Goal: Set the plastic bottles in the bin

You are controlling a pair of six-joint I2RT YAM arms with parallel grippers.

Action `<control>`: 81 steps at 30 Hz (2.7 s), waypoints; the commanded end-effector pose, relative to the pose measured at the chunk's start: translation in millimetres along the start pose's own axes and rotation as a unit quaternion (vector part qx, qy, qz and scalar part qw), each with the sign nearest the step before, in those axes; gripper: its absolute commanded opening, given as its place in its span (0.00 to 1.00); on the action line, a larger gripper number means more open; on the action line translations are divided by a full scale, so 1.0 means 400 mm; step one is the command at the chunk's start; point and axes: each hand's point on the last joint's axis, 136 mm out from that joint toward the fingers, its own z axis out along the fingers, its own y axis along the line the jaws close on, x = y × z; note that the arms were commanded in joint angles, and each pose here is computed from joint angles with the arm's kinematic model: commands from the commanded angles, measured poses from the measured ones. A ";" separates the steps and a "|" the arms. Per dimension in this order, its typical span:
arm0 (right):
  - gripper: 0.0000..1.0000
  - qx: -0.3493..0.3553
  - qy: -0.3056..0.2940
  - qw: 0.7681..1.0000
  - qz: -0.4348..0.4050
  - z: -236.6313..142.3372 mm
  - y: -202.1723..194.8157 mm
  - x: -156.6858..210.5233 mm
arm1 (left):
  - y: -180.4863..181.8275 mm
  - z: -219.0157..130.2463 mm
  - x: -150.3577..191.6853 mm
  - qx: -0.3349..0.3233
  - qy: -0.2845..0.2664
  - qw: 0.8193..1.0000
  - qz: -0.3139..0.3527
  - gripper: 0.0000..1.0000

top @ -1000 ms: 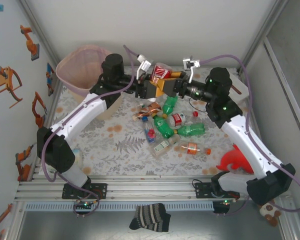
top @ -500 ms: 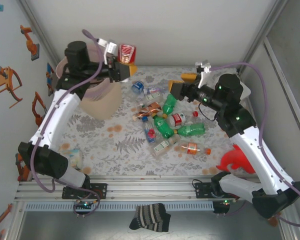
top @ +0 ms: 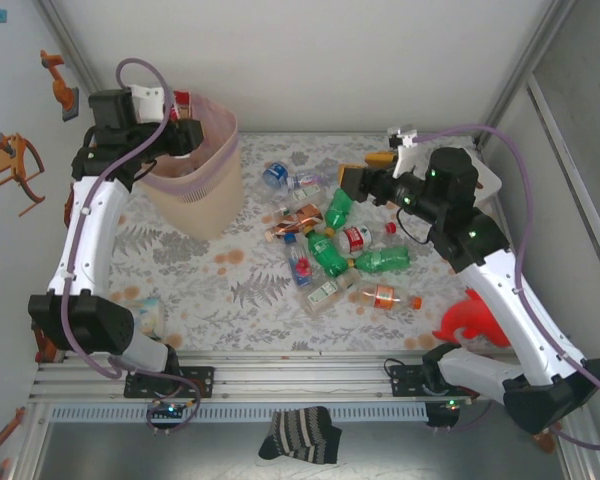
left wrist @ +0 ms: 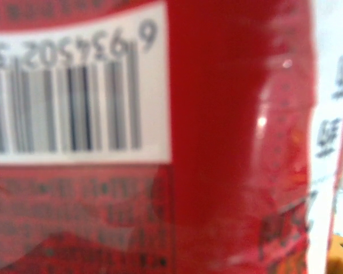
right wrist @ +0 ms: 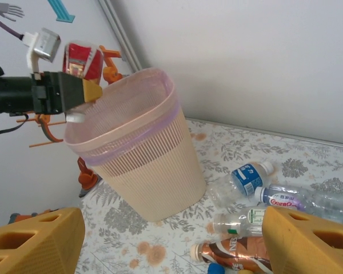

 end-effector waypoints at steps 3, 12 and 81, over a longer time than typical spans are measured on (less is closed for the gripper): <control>0.80 0.007 -0.002 1.000 -0.006 0.001 -0.001 -0.016 | 0.125 0.068 0.075 -0.096 0.074 0.993 0.006 0.47; 0.79 0.013 0.003 1.000 0.007 -0.003 -0.007 -0.005 | 0.209 0.210 0.102 -0.119 0.109 0.987 0.000 0.47; 0.79 0.542 0.140 0.576 0.596 -0.289 -0.308 0.797 | -0.230 -0.060 0.036 0.198 -0.040 0.979 -0.018 0.81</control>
